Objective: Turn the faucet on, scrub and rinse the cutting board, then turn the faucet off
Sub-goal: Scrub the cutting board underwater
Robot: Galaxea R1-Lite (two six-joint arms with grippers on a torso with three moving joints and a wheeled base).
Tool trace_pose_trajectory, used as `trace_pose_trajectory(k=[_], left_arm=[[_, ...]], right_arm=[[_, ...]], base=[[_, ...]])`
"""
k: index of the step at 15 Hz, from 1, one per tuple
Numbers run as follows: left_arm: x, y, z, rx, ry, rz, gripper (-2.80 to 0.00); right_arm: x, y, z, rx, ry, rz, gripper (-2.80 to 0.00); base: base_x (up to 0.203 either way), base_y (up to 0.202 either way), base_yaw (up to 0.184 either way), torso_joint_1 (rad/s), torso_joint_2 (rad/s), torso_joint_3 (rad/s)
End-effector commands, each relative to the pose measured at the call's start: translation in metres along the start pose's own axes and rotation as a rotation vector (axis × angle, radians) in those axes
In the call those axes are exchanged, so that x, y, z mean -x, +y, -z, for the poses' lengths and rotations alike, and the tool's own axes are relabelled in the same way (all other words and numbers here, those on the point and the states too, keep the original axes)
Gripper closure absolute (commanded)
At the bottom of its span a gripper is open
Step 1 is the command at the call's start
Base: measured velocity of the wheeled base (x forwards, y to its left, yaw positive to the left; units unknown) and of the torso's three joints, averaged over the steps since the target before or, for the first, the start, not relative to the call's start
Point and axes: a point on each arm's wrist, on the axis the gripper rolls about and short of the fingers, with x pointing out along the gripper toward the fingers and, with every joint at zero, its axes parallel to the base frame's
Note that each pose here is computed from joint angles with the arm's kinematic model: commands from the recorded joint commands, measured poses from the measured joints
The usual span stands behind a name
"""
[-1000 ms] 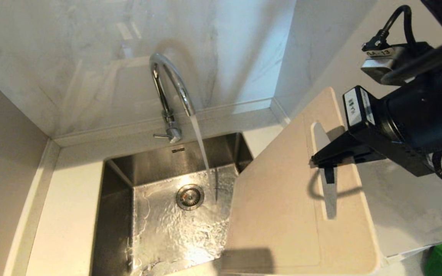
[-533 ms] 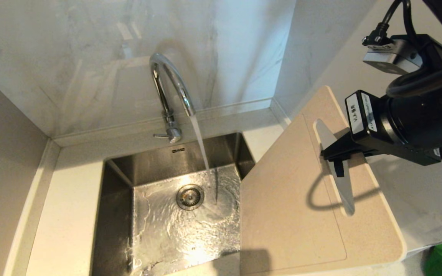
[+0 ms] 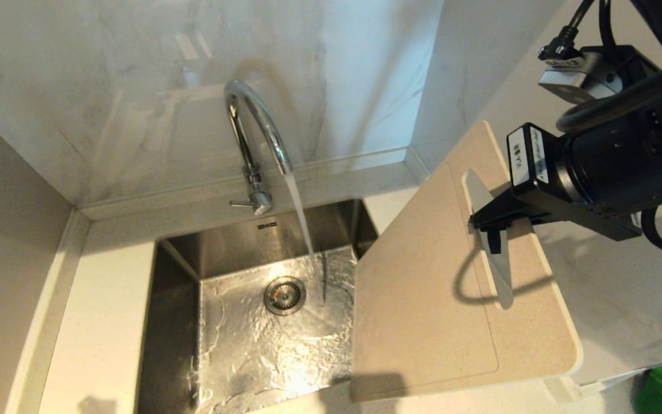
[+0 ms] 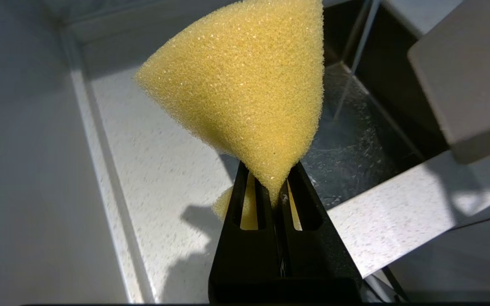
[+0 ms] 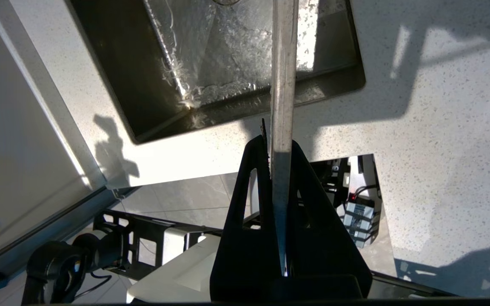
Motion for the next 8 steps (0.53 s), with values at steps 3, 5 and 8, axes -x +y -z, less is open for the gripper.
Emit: trace_pose_trajectory(k=[3, 5, 8], left_arm=[[-0.026, 0.004, -0.048, 0.019, 0.067, 0.128, 0.00], [-0.043, 0.007, -0.064, 0.033, 0.101, 0.207, 0.00], [-0.077, 0.012, -0.088, 0.063, 0.162, 0.324, 0.00]], right_arm=[[0.001, 0.000, 0.000, -0.005, -0.003, -0.003, 0.00], [0.003, 0.000, 0.000, -0.032, -0.010, -0.008, 0.00], [0.006, 0.001, -0.001, -0.075, -0.033, -0.023, 0.00]], base=[[0.000, 0.000, 0.000, 0.000, 0.00, 0.000], [0.000, 0.000, 0.000, 0.000, 0.00, 0.000], [0.000, 0.000, 0.000, 0.000, 0.00, 0.000]])
